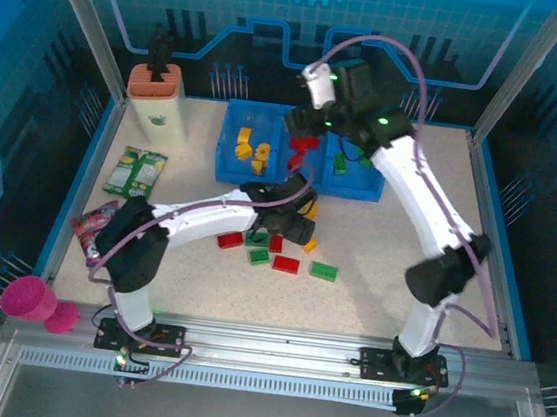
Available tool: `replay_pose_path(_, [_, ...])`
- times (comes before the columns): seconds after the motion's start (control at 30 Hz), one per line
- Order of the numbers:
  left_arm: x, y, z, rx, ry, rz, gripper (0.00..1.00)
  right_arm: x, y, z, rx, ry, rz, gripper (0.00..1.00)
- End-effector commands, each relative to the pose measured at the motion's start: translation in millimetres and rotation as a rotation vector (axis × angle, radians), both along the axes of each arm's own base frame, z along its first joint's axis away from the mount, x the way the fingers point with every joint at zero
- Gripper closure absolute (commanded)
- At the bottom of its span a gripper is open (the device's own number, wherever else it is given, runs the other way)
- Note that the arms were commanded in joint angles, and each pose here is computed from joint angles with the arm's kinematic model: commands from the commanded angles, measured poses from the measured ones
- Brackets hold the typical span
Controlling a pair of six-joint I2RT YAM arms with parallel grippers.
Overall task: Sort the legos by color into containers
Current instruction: Pick up the lego from the center of the table.
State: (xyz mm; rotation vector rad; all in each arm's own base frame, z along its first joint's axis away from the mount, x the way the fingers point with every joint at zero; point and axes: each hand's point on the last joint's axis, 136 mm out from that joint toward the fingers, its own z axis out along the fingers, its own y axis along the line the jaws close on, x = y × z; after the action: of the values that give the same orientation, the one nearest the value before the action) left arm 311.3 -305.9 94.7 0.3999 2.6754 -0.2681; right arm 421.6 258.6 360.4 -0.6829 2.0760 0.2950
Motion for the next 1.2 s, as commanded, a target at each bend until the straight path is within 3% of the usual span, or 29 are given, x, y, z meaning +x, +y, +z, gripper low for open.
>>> replay_pose_path(0.0, [0.2, -20.1, 4.1, 0.013, -0.025, -0.063, 0.24, -43.2, -49.1, -3.7, -0.064, 0.066, -0.107, 0.19])
replay_pose_path(0.2, [-5.6, -36.7, -20.8, 0.078, 0.008, -0.126, 0.26, -97.7, -96.3, -19.1, -0.089, 0.096, -0.166, 0.16])
replay_pose_path(0.4, [-0.8, -45.1, -34.7, 0.126, 0.022, -0.151, 0.32, -121.3, -117.6, -33.0, -0.092, 0.122, -0.208, 0.15])
replay_pose_path(1.0, [-5.3, -41.9, -77.1, 0.210, 0.136, -0.106, 0.48, -110.8, -125.8, -35.0, -0.081, 0.110, -0.190, 0.10])
replay_pose_path(1.17, [-5.6, -42.8, -82.2, 0.206, 0.141, -0.103, 0.59, -107.0, -126.8, -41.1, -0.080, 0.121, -0.190, 0.10])
